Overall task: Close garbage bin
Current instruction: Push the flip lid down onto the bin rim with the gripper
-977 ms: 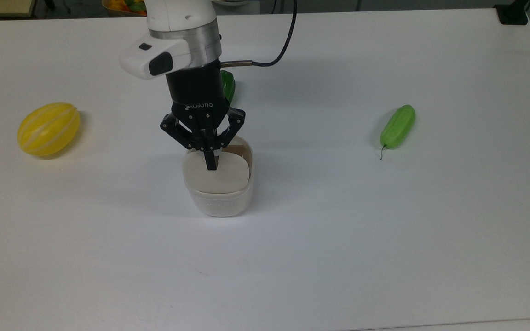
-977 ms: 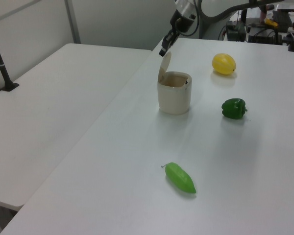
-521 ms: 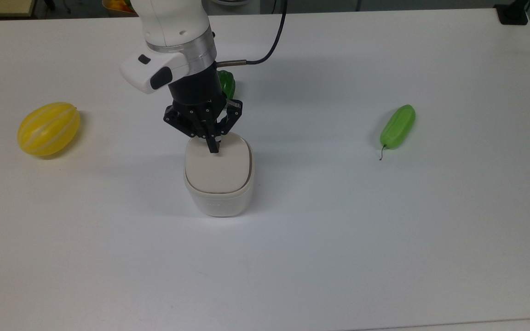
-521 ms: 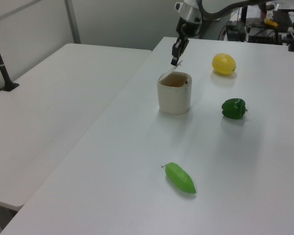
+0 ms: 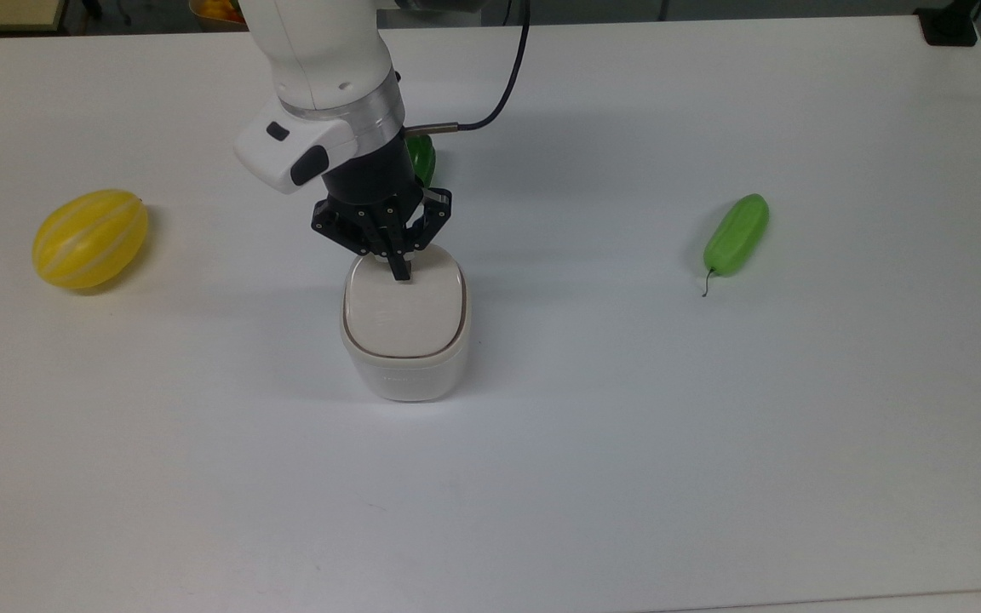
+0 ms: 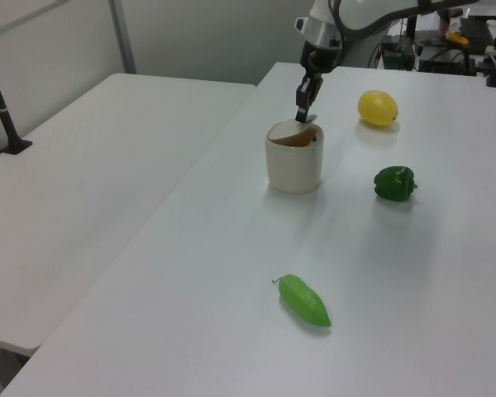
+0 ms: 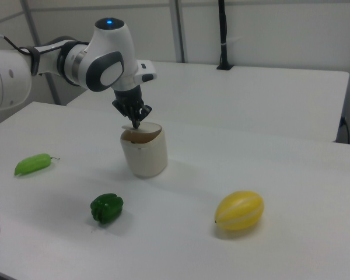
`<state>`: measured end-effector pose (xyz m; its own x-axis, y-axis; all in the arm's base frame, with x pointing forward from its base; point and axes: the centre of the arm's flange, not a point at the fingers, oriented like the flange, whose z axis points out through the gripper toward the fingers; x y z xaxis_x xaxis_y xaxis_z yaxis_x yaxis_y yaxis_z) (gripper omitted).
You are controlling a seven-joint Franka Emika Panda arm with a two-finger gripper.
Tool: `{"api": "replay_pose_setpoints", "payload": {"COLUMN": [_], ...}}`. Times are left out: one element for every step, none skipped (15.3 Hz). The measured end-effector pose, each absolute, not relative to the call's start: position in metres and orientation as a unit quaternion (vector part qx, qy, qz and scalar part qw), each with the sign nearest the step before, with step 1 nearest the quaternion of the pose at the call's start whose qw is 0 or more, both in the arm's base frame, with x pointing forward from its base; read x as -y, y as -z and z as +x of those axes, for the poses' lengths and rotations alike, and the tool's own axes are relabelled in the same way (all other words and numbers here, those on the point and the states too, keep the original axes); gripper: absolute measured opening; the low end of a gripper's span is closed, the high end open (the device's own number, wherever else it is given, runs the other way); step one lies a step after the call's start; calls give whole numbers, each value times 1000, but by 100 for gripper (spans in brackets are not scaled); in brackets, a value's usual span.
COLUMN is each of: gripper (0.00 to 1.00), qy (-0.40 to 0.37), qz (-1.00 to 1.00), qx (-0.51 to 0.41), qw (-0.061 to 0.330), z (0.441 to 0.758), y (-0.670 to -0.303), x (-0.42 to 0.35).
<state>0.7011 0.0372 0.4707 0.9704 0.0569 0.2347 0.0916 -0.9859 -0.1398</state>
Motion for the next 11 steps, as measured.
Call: {"api": "replay_pose_setpoints", "payload": {"gripper": [1, 1, 1, 1, 1, 1, 1, 1, 1, 1, 1], "qy": [112, 109, 105, 100, 95, 92, 92, 92, 92, 92, 92], "qz": [-990, -991, -991, -992, -992, -992, -992, -992, -992, -992, -992], "qx": [37, 37, 37, 36, 36, 36, 37, 37, 37, 37, 37], "qw": [75, 75, 74, 74, 73, 72, 72, 72, 72, 72, 72], "z": [701, 701, 701, 701, 702, 703, 703, 703, 704, 704, 704], "y": [-467, -463, -458, -452, -445, -440, -440, -440, -440, -440, -440], "x": [-37, -37, -37, -37, -37, -38, -38, -38, -38, -38, -38]}}
